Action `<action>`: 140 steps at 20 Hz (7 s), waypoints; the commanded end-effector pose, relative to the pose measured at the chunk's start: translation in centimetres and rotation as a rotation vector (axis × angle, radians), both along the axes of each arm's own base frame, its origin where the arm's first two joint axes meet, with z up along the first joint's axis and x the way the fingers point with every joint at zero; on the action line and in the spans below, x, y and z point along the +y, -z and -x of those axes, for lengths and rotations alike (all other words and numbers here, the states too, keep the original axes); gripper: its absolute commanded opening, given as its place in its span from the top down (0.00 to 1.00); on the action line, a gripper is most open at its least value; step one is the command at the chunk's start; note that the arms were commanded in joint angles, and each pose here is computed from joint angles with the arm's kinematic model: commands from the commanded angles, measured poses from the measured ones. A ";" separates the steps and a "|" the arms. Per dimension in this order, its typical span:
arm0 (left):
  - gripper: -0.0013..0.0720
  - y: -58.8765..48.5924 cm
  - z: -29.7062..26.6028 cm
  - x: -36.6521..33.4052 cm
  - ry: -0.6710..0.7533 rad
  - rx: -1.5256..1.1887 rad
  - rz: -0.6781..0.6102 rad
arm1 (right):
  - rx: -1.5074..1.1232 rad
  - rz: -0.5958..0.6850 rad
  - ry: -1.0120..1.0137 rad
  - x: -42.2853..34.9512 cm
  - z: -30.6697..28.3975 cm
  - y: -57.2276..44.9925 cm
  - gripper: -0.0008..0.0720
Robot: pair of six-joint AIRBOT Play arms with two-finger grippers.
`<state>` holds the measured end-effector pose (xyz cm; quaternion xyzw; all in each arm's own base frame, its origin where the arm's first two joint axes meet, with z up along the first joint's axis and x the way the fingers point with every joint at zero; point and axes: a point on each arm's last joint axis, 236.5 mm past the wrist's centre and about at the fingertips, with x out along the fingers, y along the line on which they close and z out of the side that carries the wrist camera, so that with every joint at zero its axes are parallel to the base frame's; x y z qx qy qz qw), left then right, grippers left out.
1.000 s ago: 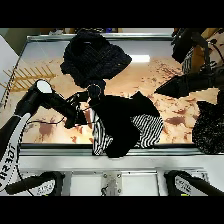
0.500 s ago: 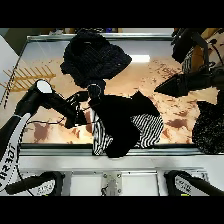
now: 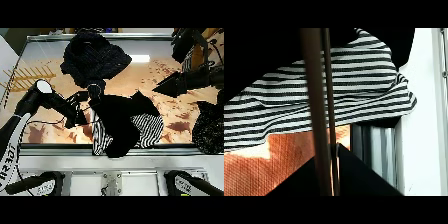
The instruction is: Fold the clothes and pants, and hang the long-sleeved shirts on hangers.
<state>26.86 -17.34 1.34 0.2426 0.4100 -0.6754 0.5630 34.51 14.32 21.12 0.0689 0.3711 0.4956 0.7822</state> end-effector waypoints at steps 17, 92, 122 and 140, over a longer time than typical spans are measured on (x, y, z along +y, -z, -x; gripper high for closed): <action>0.96 0.0 -0.1 0.0 -0.002 -0.002 0.000 | -0.344 -0.123 -0.293 1.3 2.7 7.2 0.02; 0.39 -2.1 -5.7 3.5 -0.484 -0.038 -0.045 | -0.561 -0.022 -0.436 6.5 1.2 10.5 0.97; 0.04 -3.4 -2.4 -9.8 -1.309 0.433 0.258 | -0.573 0.049 -0.093 1.7 -1.1 3.8 0.97; 0.96 -0.8 -4.7 -6.2 -1.381 0.398 0.189 | -0.524 0.019 -0.042 1.9 -0.3 2.3 0.97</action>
